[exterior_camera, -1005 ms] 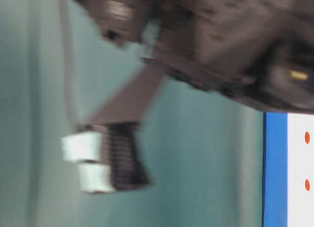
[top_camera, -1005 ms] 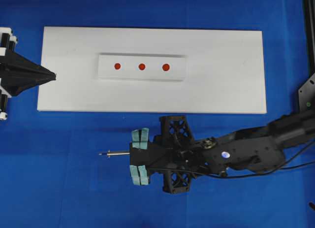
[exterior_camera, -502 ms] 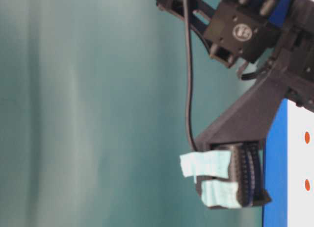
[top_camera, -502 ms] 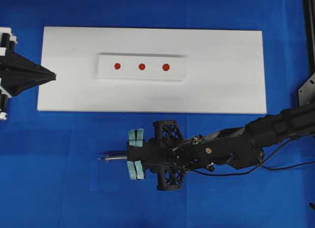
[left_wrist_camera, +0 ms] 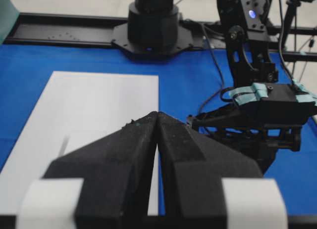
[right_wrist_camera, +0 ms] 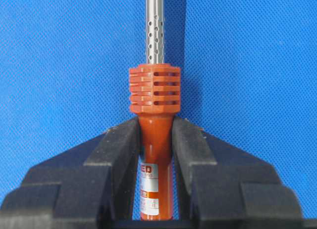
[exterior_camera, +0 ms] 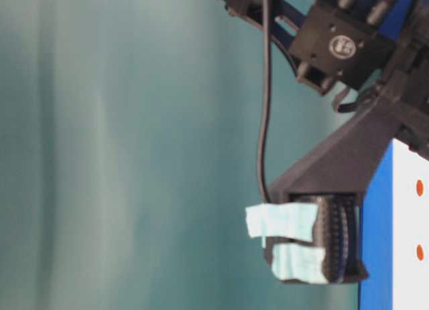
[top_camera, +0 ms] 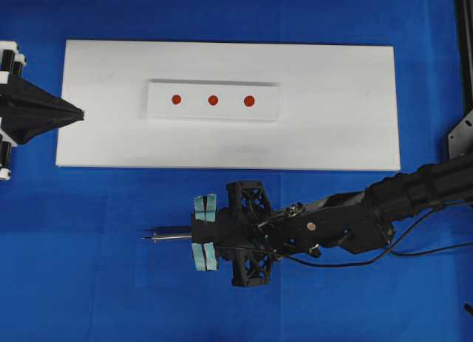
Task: Touch the tip of the soldering iron to the mark.
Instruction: 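Lower the iron onto the table and open the right gripper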
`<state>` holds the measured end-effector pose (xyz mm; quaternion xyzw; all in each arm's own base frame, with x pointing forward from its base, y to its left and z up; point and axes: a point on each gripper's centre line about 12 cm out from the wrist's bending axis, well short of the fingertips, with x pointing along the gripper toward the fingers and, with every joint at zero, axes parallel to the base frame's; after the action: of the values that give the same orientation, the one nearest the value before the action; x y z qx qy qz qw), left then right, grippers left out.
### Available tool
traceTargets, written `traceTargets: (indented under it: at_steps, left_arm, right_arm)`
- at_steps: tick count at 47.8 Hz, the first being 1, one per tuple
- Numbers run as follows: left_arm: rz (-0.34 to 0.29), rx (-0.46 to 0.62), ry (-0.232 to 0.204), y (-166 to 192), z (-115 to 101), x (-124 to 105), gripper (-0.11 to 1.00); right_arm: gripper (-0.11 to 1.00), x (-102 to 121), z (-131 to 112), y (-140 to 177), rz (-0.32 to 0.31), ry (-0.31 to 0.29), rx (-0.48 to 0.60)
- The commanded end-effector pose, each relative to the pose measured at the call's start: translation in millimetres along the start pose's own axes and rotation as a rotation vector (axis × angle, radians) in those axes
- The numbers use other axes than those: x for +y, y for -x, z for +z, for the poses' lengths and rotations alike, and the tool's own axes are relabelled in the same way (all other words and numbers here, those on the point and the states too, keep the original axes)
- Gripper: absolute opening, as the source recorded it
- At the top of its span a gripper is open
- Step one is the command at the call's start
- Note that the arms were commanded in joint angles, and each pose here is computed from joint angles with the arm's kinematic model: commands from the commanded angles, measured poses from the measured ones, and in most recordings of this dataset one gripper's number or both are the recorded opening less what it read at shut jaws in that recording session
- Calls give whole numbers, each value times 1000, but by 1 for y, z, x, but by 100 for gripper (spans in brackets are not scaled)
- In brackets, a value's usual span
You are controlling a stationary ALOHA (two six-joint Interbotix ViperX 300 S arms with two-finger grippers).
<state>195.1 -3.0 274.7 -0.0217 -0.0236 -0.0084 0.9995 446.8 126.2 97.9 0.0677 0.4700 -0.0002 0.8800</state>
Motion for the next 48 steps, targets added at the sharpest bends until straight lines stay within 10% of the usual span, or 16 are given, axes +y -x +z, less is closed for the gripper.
traceTargets:
  at_steps: [1,15,28,48]
  left_arm:
    - [-4,-17,0,-2,5,-1,2]
    - [-4,-12,14,-2,4,-1,2]
    - [-4,-12,14,-2,4,-1,2]
    - [-4,-11,14,-2,4,-1,2]
  right_arm:
    - [11,1,5,5,8,-13,-14]
    - [86,-1,4,7,-17,-11,10]
    - [80,0,14,26,-12,-12,-18]
    - [80,-8,42,137,-97,1,-49]
